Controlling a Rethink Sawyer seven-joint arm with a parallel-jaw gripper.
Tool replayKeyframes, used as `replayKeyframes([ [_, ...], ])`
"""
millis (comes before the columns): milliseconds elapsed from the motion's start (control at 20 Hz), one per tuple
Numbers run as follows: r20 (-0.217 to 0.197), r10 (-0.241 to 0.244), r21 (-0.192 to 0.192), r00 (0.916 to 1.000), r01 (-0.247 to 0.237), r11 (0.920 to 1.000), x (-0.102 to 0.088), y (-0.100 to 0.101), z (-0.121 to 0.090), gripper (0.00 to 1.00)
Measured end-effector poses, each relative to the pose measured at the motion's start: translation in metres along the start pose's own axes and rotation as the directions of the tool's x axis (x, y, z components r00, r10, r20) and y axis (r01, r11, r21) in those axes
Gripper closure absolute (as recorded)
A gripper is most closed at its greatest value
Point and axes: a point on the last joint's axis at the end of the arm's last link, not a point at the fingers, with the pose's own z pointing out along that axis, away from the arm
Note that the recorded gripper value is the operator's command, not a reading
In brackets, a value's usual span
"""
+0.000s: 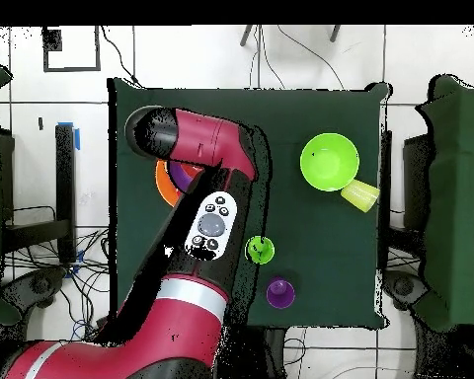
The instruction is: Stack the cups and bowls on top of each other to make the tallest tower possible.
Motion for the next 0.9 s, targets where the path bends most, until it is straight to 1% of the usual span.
replayKeyframes([
  [300,-0.005,0.008,0.007,0.9999,-0.008,0.9999,0.0003,-0.0018,0.0056,1.0],
  [350,-0.009,0.013,0.006,0.9999,-0.013,0.9999,0.0005,-0.0013,0.006,0.0],
  [700,-0.01,0.023,0.002,0.9997,-0.023,0.9997,-0.0007,-0.0002,0.0041,0.0],
  [900,-0.001,0.024,0.002,0.9997,-0.024,0.9997,-0.0009,0.0001,0.0008,0.0],
])
